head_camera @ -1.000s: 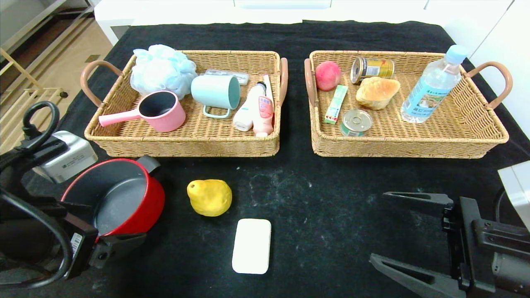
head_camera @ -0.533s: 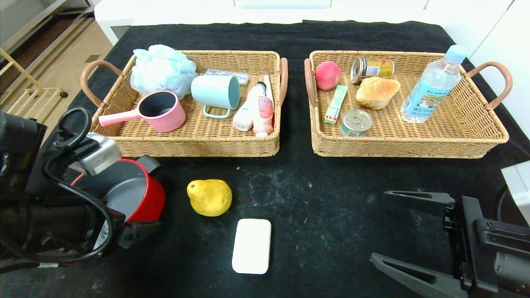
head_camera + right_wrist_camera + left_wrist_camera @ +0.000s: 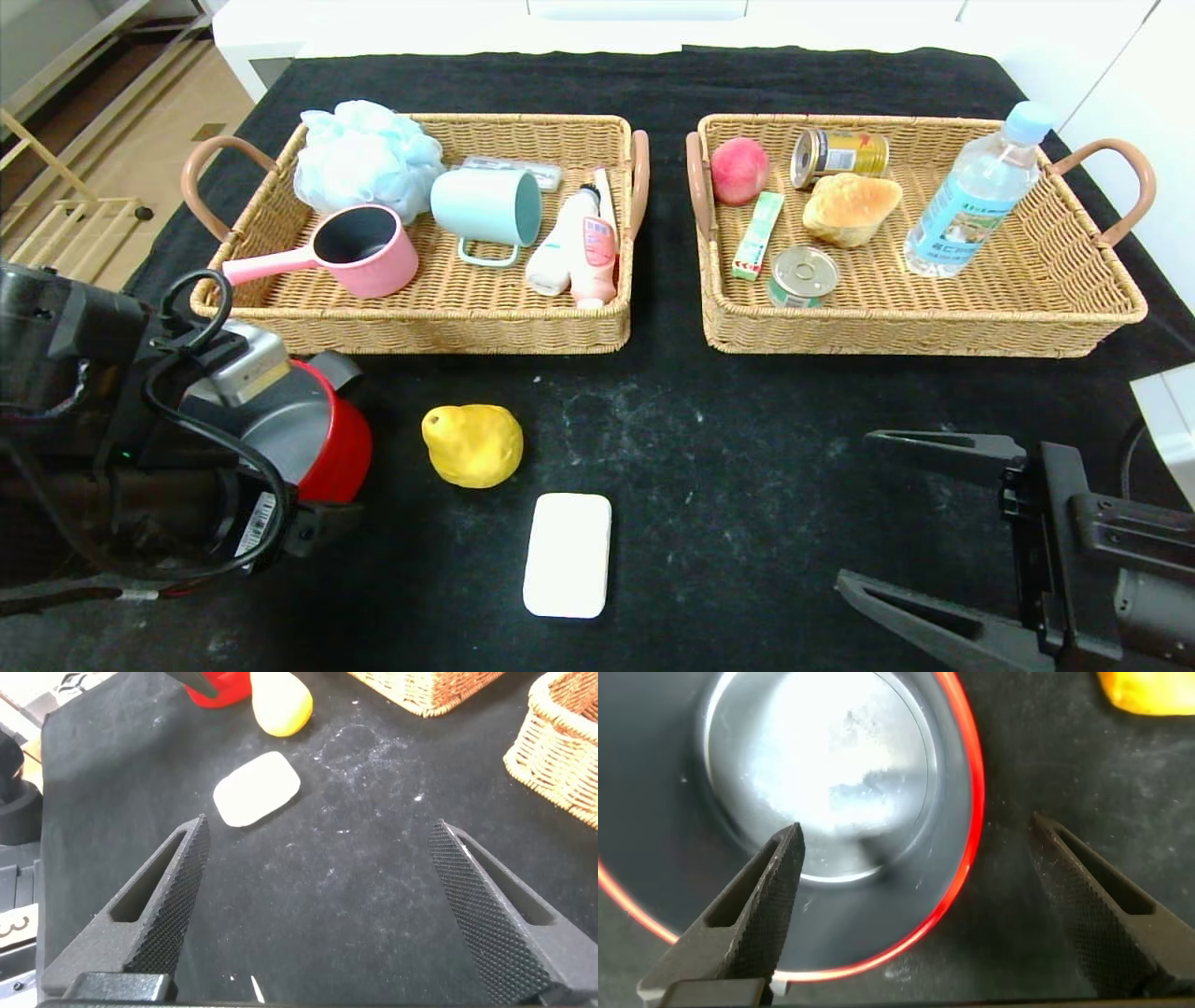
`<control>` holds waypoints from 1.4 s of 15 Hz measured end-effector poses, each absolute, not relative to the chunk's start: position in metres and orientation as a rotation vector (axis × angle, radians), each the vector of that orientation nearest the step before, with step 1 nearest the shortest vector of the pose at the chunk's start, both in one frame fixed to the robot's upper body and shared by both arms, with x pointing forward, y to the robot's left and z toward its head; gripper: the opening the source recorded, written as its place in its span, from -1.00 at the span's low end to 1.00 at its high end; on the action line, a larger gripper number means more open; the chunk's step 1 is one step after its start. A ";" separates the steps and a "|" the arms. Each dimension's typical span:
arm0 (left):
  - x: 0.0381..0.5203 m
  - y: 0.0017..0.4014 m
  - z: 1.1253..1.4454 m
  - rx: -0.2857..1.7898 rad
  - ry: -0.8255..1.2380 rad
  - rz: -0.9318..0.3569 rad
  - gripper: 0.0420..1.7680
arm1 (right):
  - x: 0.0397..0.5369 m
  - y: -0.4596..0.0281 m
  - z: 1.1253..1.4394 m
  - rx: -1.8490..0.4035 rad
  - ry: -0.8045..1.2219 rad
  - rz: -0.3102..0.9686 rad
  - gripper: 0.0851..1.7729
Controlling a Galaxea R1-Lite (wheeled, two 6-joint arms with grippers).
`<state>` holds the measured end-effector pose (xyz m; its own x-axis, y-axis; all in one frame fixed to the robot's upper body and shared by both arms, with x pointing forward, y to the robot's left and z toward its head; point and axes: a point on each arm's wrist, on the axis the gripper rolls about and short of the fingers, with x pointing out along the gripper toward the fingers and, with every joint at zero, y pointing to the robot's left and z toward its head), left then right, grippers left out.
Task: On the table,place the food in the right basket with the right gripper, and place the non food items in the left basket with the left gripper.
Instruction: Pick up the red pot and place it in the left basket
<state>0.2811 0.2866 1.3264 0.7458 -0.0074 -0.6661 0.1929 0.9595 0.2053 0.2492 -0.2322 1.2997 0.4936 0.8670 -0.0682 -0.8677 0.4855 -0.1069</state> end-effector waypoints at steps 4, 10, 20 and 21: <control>0.289 0.287 1.315 0.267 0.740 -0.101 0.94 | 0.249 -0.232 1.300 -0.133 0.002 1.052 0.93; 0.292 0.288 1.311 0.271 0.757 -0.088 0.47 | 0.249 -0.232 1.299 -0.134 0.007 1.054 0.93; 0.293 0.288 1.309 0.273 0.764 -0.093 -0.83 | 0.251 -0.231 1.298 -0.133 0.017 1.051 0.93; 0.293 0.287 1.309 0.274 0.765 -0.094 -0.83 | 0.251 -0.231 1.297 -0.133 0.018 1.053 0.93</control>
